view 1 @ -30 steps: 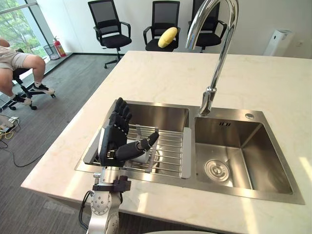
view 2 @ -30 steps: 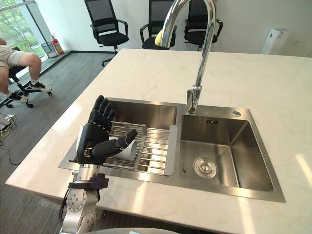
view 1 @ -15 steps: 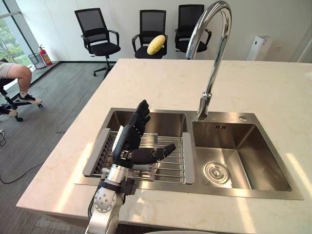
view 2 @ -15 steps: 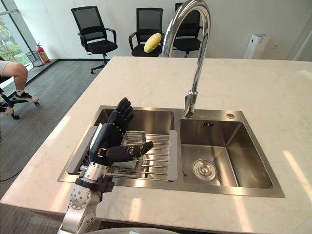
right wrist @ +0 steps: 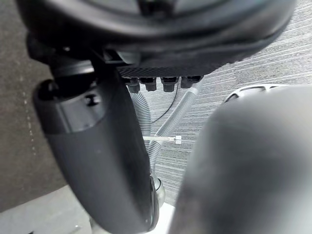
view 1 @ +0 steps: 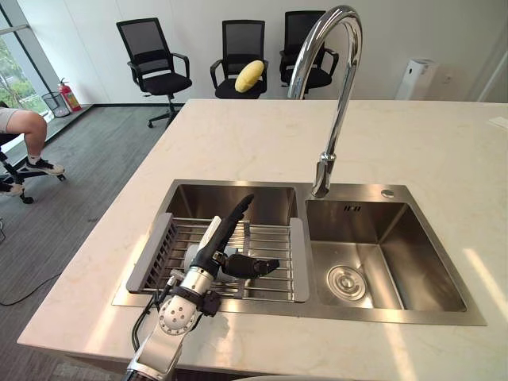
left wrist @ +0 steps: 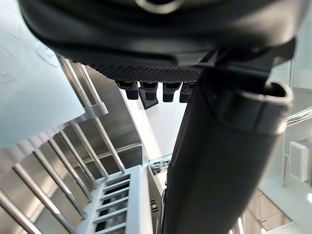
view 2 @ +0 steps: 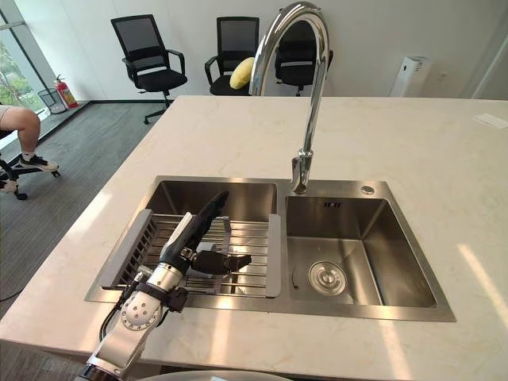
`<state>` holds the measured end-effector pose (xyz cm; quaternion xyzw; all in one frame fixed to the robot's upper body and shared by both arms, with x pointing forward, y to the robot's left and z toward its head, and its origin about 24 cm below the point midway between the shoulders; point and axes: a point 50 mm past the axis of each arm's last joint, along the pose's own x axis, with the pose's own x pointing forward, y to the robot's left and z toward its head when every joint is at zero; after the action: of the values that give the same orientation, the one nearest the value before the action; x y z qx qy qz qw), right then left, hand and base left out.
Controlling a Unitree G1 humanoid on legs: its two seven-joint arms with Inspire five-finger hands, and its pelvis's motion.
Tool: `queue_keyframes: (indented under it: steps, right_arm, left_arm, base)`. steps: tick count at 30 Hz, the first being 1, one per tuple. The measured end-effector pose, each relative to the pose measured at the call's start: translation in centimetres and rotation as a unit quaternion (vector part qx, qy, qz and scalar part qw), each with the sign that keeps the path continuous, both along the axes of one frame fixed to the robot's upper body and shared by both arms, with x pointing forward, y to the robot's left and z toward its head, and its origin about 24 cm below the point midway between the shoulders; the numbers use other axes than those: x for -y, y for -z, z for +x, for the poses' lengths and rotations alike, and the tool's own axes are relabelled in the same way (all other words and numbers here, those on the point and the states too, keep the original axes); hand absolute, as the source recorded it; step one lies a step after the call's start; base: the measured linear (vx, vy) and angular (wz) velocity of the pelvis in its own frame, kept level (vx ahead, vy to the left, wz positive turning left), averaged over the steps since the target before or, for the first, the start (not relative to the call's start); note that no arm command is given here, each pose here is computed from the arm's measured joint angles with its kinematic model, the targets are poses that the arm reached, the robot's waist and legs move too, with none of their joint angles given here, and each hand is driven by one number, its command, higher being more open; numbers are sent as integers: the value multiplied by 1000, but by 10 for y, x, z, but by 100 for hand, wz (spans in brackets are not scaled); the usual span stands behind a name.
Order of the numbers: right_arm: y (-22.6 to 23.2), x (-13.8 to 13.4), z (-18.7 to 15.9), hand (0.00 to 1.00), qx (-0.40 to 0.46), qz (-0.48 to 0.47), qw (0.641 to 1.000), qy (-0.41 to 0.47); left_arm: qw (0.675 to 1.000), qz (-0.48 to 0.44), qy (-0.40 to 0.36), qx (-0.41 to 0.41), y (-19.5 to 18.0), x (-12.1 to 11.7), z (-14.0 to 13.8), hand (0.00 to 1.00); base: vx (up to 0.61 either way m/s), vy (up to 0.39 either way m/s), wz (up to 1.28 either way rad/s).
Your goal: Walk over to the sink, pick up the cup, carry it to the dishwasher, place the cup inside the dishwasher, then close the dishwasher door
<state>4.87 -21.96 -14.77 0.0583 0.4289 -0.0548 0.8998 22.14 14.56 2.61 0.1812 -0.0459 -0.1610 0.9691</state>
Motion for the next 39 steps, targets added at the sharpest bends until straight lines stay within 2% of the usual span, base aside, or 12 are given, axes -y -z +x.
queue_keyframes:
  steps: [9, 17, 24, 34, 39]
  right_arm:
    - [2, 1, -5, 100, -17, 1, 1000, -5]
    - [2, 1, -3, 100, -16, 4, 1000, -11]
    - [2, 1, -4, 100, -16, 7, 1000, -13]
    - [2, 1, -5, 100, -20, 6, 1000, -22]
    - [2, 1, -4, 100, -18, 5, 1000, -25]
  left_arm:
    - [998, 56, -9, 17, -6, -16, 9, 100]
    - [994, 101, -27, 31, -16, -42, 14, 100]
    - [991, 129, -15, 32, -20, -49, 15, 100]
    - [986, 158, -25, 56, -37, -73, 18, 100]
    - [984, 169, -1, 57, -41, -76, 17, 100]
  base:
    - [-3, -2, -1]
    - [0, 0, 0]
    - [2, -6, 4]
    - [17, -8, 2]
    - [0, 0, 0]
